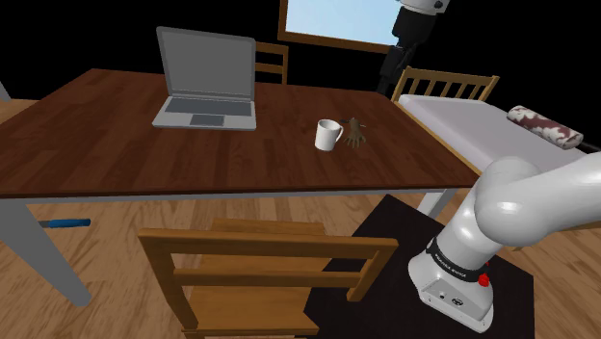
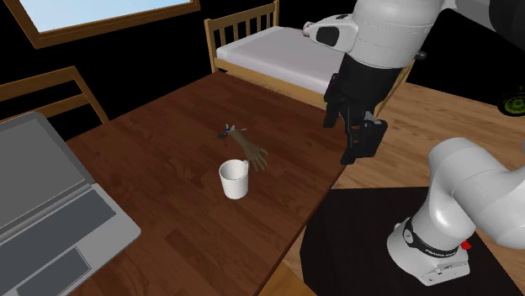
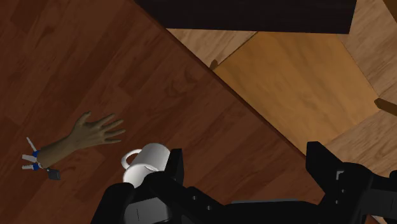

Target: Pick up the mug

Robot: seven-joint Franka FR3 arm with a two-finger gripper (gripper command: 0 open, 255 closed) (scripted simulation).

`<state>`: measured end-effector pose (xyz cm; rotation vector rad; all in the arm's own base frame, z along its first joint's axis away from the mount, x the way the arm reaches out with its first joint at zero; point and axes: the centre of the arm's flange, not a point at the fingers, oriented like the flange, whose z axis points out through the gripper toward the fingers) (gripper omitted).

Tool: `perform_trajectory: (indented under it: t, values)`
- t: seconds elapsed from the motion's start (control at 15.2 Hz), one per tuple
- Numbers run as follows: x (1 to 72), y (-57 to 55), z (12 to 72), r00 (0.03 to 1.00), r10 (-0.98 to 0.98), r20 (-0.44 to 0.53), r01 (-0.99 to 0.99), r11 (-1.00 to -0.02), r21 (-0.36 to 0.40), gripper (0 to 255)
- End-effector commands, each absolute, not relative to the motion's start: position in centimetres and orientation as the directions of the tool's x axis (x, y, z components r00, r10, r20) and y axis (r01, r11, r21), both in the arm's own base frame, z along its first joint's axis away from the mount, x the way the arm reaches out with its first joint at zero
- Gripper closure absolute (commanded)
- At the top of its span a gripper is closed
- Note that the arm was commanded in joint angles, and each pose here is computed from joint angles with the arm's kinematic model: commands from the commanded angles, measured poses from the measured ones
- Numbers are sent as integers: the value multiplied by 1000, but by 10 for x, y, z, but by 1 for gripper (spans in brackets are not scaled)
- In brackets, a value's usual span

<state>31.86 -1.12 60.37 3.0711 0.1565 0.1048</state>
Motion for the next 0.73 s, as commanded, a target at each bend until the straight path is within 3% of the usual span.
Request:
perform_trajectory:
  t: [0.0, 0.66]
  values:
    - [319, -11, 604, 993, 104, 65, 99, -993, 68, 0]
    - [408, -54, 515, 998, 23, 59, 19, -998, 60, 0]
